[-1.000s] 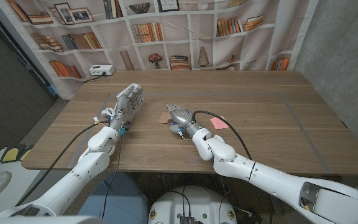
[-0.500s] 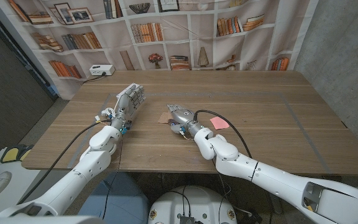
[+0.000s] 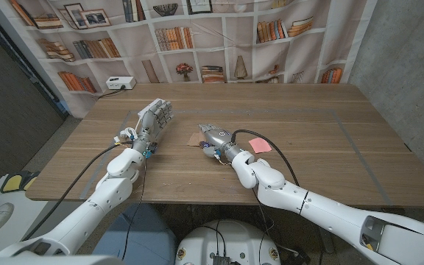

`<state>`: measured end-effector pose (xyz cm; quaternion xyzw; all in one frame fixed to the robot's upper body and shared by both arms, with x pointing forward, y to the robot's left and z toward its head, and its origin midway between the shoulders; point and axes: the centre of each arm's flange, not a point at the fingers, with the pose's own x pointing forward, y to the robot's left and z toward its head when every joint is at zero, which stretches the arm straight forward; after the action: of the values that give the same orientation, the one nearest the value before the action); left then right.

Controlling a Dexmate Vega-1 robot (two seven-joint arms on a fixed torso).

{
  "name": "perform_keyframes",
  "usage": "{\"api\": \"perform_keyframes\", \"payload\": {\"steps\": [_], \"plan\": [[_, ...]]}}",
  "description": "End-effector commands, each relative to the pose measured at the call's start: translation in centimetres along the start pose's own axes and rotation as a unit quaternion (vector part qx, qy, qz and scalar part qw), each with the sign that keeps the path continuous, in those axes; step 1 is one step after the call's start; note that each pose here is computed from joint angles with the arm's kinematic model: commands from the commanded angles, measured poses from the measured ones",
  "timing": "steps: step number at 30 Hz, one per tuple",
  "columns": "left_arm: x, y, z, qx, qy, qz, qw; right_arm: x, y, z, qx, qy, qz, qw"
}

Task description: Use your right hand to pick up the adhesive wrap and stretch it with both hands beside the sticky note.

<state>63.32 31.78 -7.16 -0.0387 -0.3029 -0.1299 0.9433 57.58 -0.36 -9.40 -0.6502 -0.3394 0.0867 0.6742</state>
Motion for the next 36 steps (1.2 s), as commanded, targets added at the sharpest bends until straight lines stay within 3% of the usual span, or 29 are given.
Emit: {"api": "perform_keyframes", "payload": {"steps": [1,13,28,36], "plan": [[-0.4,-0.2,-0.2,0.000,-0.001,0.005,1.000,0.0,0.3,-0.2,0.001,-0.007,-0.004,1.0000],[-0.8,-0.3,-0.1,0.000,-0.001,0.011,1.000,0.0,0.5,-0.2,0.003,-0.005,-0.023,0.9997],[-0.8,-0.7,-0.2,0.000,-0.001,0.014,1.000,-0.8,0.8,-1.0,0.015,0.000,-0.086,0.9962],[-0.6,-1.0,-0.3,0.002,0.000,0.015,1.000,-1.4,0.6,-1.6,0.041,-0.016,-0.124,0.9913]]}}
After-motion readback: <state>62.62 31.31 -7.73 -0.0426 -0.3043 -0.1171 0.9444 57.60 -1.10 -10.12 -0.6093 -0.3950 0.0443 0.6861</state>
